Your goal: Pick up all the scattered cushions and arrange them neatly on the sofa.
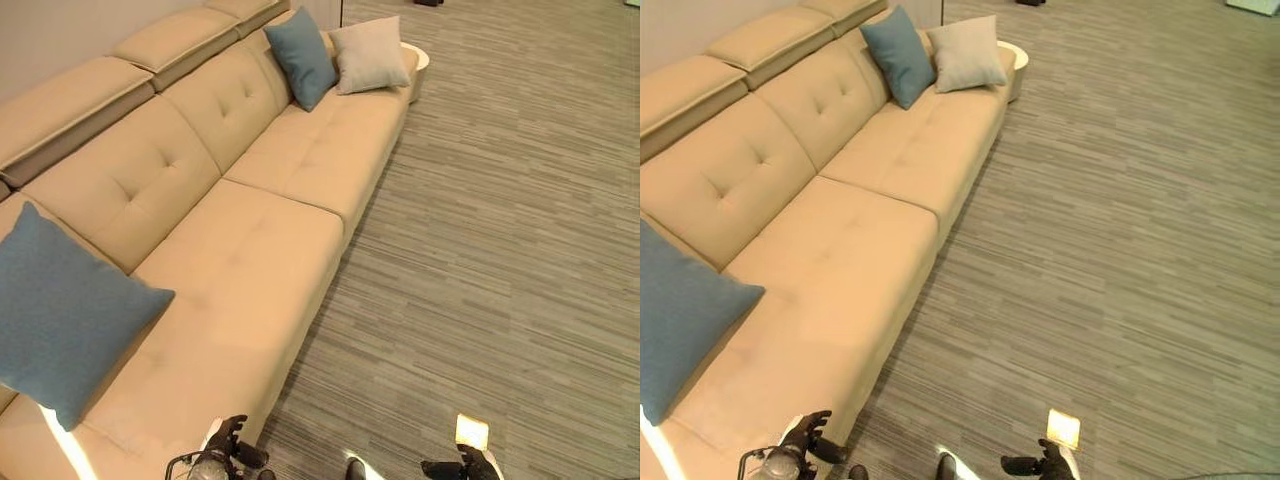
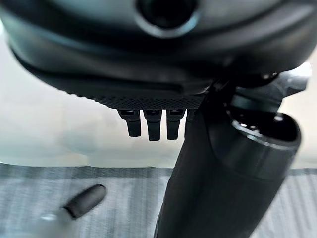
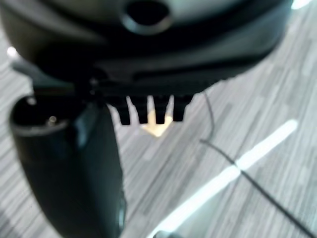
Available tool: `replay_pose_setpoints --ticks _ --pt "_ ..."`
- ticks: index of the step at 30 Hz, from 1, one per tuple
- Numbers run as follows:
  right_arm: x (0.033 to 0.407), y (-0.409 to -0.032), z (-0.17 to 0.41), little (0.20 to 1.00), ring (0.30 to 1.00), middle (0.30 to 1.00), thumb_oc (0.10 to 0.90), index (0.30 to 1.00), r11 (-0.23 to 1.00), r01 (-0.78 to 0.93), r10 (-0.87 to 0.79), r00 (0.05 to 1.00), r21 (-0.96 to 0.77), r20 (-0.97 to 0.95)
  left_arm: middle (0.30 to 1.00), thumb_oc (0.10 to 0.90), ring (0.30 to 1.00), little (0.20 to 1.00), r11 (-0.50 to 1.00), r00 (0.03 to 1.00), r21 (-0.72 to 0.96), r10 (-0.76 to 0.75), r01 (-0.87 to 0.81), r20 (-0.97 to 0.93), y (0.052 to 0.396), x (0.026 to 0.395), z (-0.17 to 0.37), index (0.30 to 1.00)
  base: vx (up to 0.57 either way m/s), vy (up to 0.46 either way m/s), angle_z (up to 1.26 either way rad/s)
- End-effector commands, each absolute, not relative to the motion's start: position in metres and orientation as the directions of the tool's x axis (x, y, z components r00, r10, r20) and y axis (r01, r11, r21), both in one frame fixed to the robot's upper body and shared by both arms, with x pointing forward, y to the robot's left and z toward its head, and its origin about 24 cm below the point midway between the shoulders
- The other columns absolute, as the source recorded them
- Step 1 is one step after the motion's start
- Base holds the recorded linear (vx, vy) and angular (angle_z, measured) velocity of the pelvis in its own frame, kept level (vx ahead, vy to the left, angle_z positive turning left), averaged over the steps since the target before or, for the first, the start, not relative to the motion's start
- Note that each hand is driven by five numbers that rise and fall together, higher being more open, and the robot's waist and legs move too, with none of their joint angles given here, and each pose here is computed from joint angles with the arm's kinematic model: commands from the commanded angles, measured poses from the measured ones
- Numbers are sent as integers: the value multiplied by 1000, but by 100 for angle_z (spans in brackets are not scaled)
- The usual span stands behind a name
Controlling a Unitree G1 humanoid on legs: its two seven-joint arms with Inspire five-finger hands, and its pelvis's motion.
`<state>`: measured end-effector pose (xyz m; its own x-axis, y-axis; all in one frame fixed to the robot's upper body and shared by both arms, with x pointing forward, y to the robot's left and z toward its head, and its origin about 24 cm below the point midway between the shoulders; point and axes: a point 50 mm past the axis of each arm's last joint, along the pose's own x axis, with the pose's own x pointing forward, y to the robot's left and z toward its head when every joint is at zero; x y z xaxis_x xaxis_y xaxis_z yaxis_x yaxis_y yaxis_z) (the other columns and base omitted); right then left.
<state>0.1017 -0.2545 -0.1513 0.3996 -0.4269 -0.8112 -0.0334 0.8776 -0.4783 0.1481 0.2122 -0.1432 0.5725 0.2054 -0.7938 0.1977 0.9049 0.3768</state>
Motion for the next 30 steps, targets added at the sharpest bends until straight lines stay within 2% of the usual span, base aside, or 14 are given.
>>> replay_pose_setpoints --ticks 1,8,17,22,27,30 --pt "107 -271 -145 900 900 900 800 900 846 2 -486 413 -533 -770 900 800 900 900 905 629 401 231 141 -743 217 169 -134 900 -74 -198 -5" --pt "96 -274 -147 900 900 900 800 900 839 -5 -504 375 -545 -778 900 800 900 900 912 599 374 204 172 -774 205 158 -141 900 3 -128 -28" --pt "87 -277 -149 900 900 900 800 900 834 14 -523 337 -551 -783 900 800 900 900 914 583 370 210 169 -785 203 153 -144 900 220 2 -30" --pt "100 -274 -146 900 900 900 800 900 838 -15 -500 381 -546 -778 900 800 900 900 900 620 404 227 161 -751 210 166 -136 900 203 79 -91" --pt "118 -267 -143 900 900 900 800 900 836 -40 -476 443 -548 -760 900 800 900 900 903 666 414 239 115 -706 213 182 -127 900 100 34 -19" --pt "127 -265 -140 900 900 900 800 900 834 -42 -470 467 -551 -748 900 800 900 900 909 660 406 250 92 -709 215 181 -127 900 281 -96 -41"
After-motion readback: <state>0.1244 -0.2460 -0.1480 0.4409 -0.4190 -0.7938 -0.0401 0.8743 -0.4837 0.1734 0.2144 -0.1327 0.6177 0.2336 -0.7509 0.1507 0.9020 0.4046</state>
